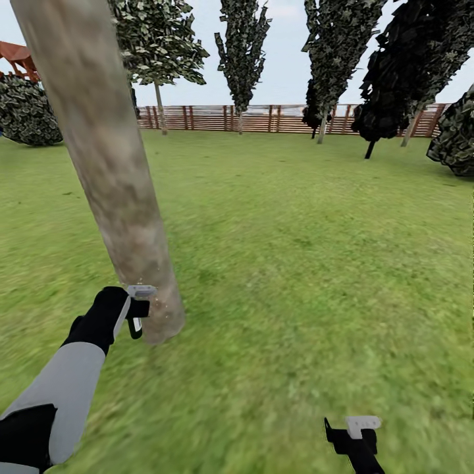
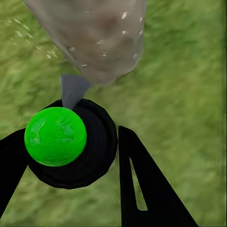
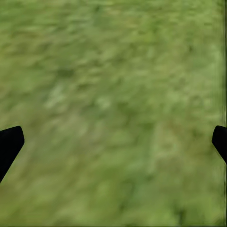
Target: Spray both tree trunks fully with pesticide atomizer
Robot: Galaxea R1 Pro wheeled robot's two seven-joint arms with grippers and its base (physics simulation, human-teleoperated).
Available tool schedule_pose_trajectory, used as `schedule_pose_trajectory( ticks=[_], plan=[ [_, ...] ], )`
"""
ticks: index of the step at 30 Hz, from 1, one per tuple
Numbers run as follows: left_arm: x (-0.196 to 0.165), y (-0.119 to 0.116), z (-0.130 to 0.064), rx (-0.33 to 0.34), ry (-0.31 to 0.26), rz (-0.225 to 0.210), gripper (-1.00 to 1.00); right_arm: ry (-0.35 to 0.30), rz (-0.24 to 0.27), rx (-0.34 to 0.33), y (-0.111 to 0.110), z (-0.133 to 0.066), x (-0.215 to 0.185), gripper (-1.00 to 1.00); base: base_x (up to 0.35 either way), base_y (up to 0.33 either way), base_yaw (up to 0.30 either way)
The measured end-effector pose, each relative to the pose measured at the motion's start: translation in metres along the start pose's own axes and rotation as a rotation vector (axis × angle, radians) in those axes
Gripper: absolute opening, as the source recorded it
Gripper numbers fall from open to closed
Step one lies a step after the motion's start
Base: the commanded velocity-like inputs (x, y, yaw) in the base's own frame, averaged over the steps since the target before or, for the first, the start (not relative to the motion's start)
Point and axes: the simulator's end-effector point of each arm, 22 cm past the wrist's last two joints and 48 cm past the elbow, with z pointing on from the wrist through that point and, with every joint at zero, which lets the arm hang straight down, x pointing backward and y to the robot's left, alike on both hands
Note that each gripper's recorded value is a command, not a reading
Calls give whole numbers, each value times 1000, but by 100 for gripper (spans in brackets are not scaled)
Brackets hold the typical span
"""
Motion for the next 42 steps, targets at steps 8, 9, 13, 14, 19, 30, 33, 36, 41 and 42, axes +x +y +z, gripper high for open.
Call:
schedule_pose_trajectory(
  ticks=[8, 9, 13, 14, 19, 30, 33, 36, 41, 42],
  plan=[
    [2, 2, 1, -2, 3, -5, -100, 0, -1, 2, -1, 0, 0, 100, 0, -277, 50],
    [3, 2, 1, -2, 5, -5, -100, -1, -1, 1, 0, 0, 0, 100, 0, -277, 247],
    [4, 3, 1, -4, 5, -5, -100, 0, -1, 1, 0, 0, 0, 100, 4, -277, 269],
    [4, 3, 1, -4, 5, -4, -100, 0, -1, 1, 0, 0, 0, 100, 51, -277, 276],
    [7, 2, 3, -9, 12, 3, -100, -1, -2, 0, 0, 0, -1, 100, 101, -277, 250],
    [11, 4, 5, -17, 21, 6, -100, 0, -2, 0, -1, 0, 0, 100, 119, -274, 16],
    [11, 6, 5, -21, 23, 7, -100, 0, -2, 0, -1, 0, 0, 100, 8, -275, 0],
    [21, 12, 9, -30, 41, 5, -100, -1, -3, 0, -1, 0, 0, 100, 1, -275, 20],
    [54, 19, 19, -41, 92, 9, -100, 0, -2, -1, 0, 0, 0, 100, 92, -259, 218],
    [57, 19, 20, -42, 96, 10, -100, -1, -2, -2, 0, 0, 0, 100, 208, -206, 269]
  ],
)
